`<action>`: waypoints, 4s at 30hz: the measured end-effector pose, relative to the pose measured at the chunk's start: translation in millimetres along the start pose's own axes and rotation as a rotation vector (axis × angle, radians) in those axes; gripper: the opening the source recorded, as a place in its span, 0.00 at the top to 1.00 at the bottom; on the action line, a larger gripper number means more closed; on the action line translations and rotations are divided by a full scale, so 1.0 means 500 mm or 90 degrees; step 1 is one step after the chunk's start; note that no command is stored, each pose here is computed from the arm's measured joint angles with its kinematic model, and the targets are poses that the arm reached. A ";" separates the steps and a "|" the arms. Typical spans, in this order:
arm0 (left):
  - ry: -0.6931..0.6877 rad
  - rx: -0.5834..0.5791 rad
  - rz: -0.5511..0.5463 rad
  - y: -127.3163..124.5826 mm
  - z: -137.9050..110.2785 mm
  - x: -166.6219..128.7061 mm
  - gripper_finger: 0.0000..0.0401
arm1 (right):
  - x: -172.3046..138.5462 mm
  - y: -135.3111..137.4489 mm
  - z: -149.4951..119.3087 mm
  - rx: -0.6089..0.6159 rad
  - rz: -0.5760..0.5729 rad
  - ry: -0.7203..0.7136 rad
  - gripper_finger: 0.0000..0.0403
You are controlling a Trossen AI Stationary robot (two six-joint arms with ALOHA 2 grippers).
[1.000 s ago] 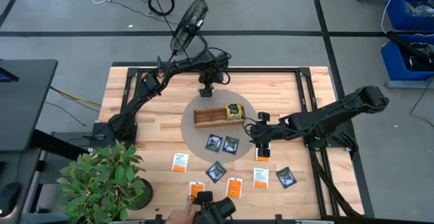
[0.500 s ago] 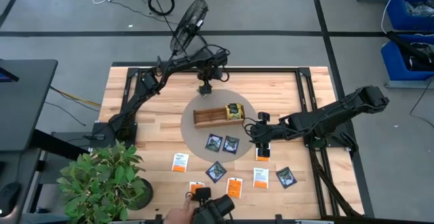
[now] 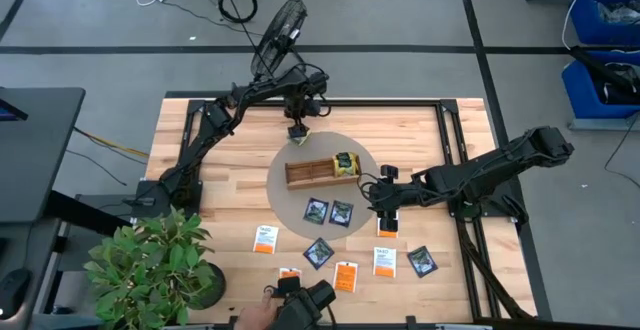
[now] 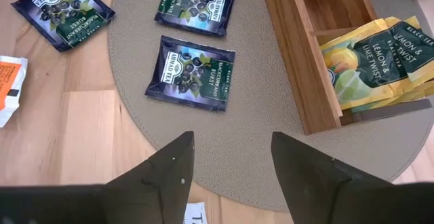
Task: Pick & Place Tea
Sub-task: Put the yellow tea bag into the right section of the wooden organizer
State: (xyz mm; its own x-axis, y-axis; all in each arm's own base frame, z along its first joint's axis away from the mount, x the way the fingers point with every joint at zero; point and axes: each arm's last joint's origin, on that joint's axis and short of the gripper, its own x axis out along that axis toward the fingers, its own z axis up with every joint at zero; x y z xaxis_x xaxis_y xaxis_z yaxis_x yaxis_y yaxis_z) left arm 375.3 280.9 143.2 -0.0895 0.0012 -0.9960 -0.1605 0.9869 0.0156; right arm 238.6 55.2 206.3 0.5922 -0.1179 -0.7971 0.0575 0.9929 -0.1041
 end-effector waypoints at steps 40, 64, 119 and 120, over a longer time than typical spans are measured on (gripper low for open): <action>0.138 -0.248 0.077 0.045 -0.067 -0.012 0.07 | 0.000 0.000 0.000 0.002 0.000 0.000 0.49; -0.037 -0.391 -0.006 0.064 -0.049 -0.041 0.07 | -0.001 0.005 -0.001 0.017 0.028 0.005 0.49; 0.023 -0.320 -0.094 0.083 -0.053 0.045 0.74 | -0.001 0.005 0.001 0.017 0.029 0.000 0.49; 0.024 -0.318 -0.095 0.083 -0.053 0.045 0.76 | -0.001 0.005 0.001 0.017 0.029 0.000 0.49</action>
State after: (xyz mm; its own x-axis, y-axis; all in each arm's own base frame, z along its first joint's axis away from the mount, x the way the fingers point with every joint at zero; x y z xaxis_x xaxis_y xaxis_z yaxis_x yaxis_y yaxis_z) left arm 340.4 317.6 123.8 -0.0633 -0.1476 -0.9870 -0.6233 0.7782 -0.0764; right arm 238.8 57.7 206.5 0.5943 -0.0726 -0.8010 0.0521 0.9973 -0.0518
